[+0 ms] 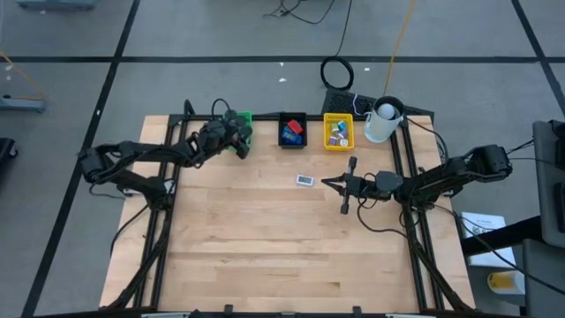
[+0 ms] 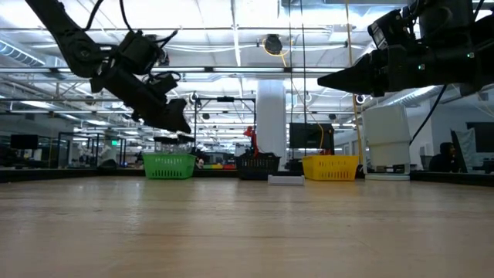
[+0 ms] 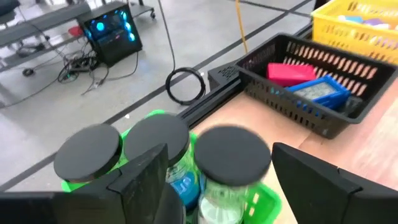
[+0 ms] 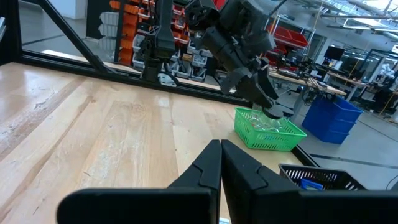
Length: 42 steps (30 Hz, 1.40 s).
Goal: Pick & Place Office items
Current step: Put the white hourglass into the green bin
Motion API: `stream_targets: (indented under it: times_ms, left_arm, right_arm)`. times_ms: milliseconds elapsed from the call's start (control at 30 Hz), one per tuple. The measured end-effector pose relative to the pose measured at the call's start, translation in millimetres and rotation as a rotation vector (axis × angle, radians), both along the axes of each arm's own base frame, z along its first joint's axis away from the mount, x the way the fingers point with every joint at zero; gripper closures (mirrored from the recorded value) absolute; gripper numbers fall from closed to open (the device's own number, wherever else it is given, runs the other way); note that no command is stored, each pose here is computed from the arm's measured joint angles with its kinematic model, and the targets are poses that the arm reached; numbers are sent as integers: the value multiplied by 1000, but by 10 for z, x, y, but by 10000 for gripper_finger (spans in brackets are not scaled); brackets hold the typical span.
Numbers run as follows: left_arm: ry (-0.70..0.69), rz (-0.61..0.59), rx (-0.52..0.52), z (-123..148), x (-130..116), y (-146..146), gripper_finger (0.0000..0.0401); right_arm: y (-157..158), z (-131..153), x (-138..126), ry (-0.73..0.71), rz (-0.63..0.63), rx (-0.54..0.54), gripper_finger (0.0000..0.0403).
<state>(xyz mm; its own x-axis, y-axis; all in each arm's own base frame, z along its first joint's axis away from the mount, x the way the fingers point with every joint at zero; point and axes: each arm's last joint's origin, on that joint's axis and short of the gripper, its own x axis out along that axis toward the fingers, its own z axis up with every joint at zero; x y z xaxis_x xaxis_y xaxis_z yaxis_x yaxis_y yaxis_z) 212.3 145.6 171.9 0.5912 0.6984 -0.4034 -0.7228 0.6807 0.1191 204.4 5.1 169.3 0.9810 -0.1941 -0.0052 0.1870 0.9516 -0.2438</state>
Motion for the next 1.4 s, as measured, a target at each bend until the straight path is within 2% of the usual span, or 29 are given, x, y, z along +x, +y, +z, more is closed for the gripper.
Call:
stream_targets:
  times_ms: [233, 367, 500, 700, 933, 1067, 1400]
  left_arm:
    - [-25, -23, 24, 177, -59, -97, 110]
    - [-65, -4, -8, 233, -98, -127, 126]
    - [-28, -2, -60, 200, -101, -131, 179]
    - [-30, 0, -48, 305, 27, -27, 278]
    - [136, 47, -128, 290, 86, 186, 348]
    - [171, 56, -127, 251, 78, 221, 364]
    - [223, 75, -140, 214, 10, 254, 366]
  right_arm:
    - [0, -1, 0, 1, 0, -2, 402]
    - [0, 0, 0, 0, 0, -2, 402]
    - [0, 0, 0, 0, 0, -1, 402]
    - [0, 4, 0, -4, 0, 1, 402]
    - [0, 0, 0, 0, 0, -1, 402]
    - [0, -1, 0, 1, 0, -2, 402]
    - [0, -2, 0, 1, 0, 0, 402]
